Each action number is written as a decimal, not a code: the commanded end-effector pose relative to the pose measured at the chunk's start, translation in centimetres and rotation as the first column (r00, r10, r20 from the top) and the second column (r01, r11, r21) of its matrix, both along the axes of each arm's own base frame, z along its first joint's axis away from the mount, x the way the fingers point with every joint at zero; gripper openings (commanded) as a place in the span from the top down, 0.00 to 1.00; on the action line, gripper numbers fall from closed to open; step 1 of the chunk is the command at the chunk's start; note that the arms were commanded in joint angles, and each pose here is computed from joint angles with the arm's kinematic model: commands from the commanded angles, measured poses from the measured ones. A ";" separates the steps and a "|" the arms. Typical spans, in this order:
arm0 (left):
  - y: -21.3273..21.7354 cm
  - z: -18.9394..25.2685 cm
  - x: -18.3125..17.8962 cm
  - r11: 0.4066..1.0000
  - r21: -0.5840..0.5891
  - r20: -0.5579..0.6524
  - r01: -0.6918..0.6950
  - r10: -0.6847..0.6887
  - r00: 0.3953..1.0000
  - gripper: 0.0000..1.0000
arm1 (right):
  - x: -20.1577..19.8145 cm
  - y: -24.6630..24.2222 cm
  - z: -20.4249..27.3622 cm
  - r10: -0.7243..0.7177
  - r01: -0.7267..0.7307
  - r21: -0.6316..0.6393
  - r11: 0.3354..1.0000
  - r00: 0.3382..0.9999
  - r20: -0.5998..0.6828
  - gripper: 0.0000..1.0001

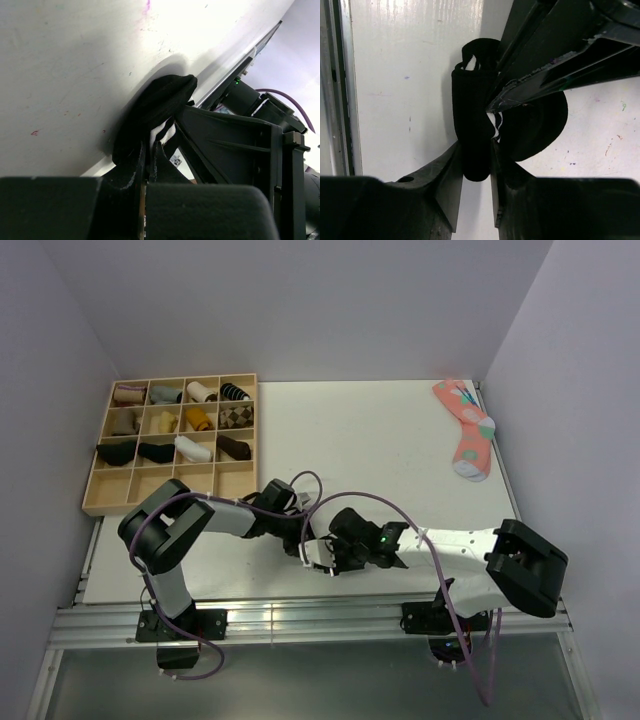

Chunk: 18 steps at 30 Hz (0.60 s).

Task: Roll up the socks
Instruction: Roll the sock at the center of the board.

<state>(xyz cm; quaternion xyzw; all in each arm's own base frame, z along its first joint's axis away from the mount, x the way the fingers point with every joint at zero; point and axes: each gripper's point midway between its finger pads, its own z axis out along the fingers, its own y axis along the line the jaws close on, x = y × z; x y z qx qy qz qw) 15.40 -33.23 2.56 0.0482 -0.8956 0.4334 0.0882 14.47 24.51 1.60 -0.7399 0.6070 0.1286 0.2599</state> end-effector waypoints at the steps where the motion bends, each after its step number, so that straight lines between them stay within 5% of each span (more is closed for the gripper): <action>1: 0.6 -0.9 -0.8 1.000 0.006 -0.001 0.009 -0.009 1.000 0.99 | 0.9 1.4 1.0 0.006 -0.006 0.020 1.000 1.000 0.020 0.70; 10: 1.1 -0.5 -0.4 0.997 -0.008 0.065 -0.078 0.079 0.995 0.92 | 1.2 1.5 2.3 -0.034 0.040 0.021 0.999 0.970 -0.241 0.80; 18: 1.0 -0.8 0.4 0.985 0.020 0.192 -0.170 0.163 0.968 0.90 | -0.3 1.1 2.9 -0.032 0.035 -0.004 0.999 0.864 -0.502 0.80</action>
